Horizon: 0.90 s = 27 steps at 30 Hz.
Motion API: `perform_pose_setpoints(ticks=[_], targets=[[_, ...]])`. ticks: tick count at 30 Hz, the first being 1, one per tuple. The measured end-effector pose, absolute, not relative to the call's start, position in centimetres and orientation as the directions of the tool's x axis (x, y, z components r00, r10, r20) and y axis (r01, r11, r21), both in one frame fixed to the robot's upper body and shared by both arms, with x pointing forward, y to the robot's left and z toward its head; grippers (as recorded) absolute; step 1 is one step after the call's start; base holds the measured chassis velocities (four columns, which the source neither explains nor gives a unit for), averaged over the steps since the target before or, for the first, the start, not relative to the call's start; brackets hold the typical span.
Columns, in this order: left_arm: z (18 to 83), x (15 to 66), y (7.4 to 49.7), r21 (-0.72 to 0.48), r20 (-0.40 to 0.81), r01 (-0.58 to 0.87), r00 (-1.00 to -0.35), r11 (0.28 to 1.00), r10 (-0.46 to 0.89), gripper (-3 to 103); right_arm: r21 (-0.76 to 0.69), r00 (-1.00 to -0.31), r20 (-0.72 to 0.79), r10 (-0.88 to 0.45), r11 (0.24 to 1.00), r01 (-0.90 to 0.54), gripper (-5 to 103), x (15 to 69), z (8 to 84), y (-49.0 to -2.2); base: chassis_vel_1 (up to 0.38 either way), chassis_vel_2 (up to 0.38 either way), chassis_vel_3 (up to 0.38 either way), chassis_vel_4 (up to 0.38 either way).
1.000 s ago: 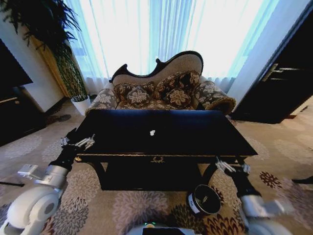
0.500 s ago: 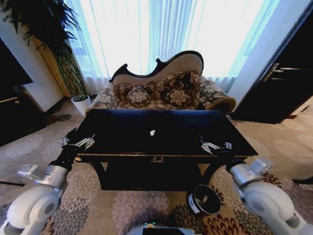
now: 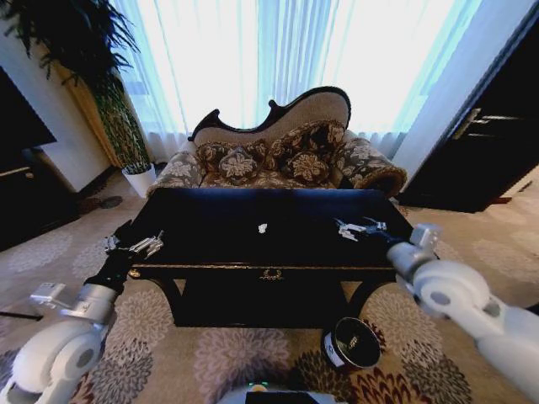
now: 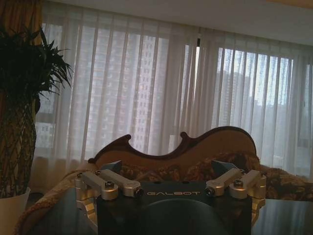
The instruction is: Move to the front of the table and place the trash on the table into the trash bin.
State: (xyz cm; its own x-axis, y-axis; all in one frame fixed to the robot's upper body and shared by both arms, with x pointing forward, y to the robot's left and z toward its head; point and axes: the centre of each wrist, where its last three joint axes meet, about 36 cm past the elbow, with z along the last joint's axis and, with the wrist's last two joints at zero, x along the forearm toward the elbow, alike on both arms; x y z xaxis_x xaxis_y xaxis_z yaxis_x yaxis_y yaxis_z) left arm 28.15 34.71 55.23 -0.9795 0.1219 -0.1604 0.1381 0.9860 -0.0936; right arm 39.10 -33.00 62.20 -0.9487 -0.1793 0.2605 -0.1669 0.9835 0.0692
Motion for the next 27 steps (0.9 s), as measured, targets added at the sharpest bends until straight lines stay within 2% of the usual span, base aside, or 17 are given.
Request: perform_pose_setpoints(ticks=[5,17,27], targets=[[55.2,28.1,34.7,-0.094,-0.160,0.138,-0.980,0.986,0.122,100,0.069,-0.938,0.287,-0.193,0.981,-0.180,100,40.9,62.3,-31.9,0.000,0.000,0.000,0.000],[55.2,28.1,34.7,-0.094,-0.160,0.138,-0.980,0.986,0.122,100,0.091,-0.871,0.372,-0.320,0.947,-0.309,100,44.1,61.2,-25.6,0.000,0.000,0.000,0.000],[55.2,28.1,34.7,-0.094,-0.160,0.138,-0.980,0.986,0.122,100,0.045,-0.849,0.392,-0.354,0.929,-0.366,100,46.5,61.9,-21.2,0.000,0.000,0.000,0.000]])
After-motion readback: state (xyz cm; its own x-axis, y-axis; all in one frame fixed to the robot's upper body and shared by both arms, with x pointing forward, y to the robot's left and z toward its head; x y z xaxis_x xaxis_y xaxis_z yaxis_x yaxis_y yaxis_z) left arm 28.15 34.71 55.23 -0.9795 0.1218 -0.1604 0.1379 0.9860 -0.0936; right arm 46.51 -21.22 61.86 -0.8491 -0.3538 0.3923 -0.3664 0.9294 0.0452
